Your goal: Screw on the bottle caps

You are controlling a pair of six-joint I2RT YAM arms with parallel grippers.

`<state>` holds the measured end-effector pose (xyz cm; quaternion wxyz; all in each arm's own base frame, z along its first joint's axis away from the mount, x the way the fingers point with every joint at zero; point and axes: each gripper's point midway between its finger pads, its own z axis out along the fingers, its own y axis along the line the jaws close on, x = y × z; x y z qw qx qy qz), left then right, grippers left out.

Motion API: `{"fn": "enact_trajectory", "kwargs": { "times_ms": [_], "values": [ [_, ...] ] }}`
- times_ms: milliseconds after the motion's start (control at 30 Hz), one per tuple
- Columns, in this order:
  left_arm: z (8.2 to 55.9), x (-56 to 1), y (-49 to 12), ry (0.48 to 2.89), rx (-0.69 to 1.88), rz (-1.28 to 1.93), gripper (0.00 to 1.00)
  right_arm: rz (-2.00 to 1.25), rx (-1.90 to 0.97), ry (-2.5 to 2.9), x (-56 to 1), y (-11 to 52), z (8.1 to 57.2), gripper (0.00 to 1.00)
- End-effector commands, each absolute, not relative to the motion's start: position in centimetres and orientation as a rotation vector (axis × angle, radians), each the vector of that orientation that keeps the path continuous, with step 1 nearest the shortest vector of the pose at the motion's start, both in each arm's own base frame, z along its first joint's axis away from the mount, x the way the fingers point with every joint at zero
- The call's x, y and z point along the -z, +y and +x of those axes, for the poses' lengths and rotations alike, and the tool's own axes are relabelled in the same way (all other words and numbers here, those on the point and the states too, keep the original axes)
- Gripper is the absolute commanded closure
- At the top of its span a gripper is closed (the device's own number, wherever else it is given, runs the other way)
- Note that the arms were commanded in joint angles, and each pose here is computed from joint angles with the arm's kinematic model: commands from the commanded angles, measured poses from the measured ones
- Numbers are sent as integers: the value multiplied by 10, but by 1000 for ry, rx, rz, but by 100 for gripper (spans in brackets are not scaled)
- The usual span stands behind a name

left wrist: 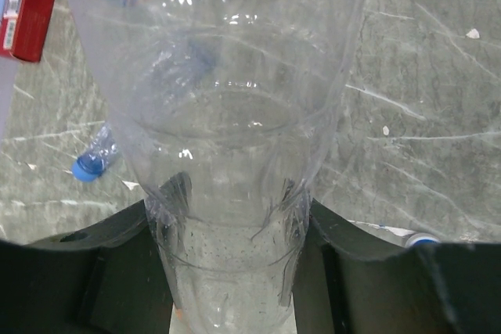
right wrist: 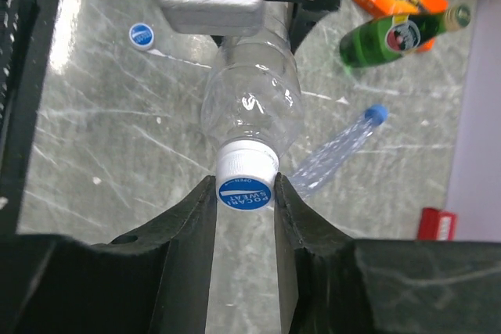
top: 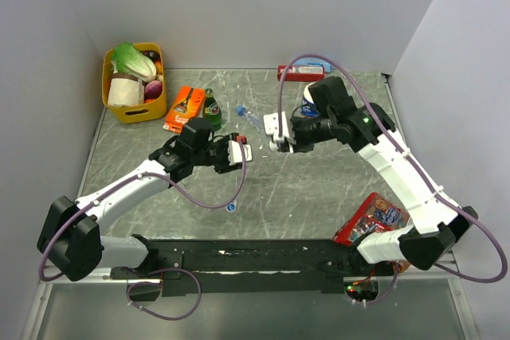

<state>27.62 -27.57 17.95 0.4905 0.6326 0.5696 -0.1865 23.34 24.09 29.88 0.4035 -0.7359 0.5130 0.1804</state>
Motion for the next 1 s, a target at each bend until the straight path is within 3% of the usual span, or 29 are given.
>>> {"fn": "enact_trajectory", "kwargs": {
  "times_ms": [0, 167, 200, 233, 267, 333, 367, 733, 967],
  "values": [
    [287, -236, -296, 1222, 459, 1400, 99, -1687, -689, 1511, -308, 256, 228, 96],
    [292, -236, -292, 1244, 438, 1361, 99, -1676, -704, 1523, -306, 258, 228, 96],
    [292, -235, -291, 1250, 434, 1359, 94, -1679, -692, 1515, -308, 256, 228, 96],
    [291, -229, -290, 1275, 438, 1372, 80, -1688, -680, 1506, -309, 256, 229, 96],
    [293, -228, -291, 1290, 440, 1370, 47, -1713, -666, 1499, -309, 253, 227, 96],
    [298, -222, -287, 1331, 417, 1354, 22, -1731, -617, 1488, -313, 249, 231, 97],
    [298, -215, -285, 1351, 414, 1357, 4, -1766, -590, 1469, -311, 246, 230, 97],
    [305, -166, -255, 1513, 241, 1446, 4, -1988, -219, 1489, -297, 197, 250, 98],
    [289, -157, -239, 1489, 207, 1508, 4, -2103, -122, 1589, -290, 173, 261, 98]
  ]
}}
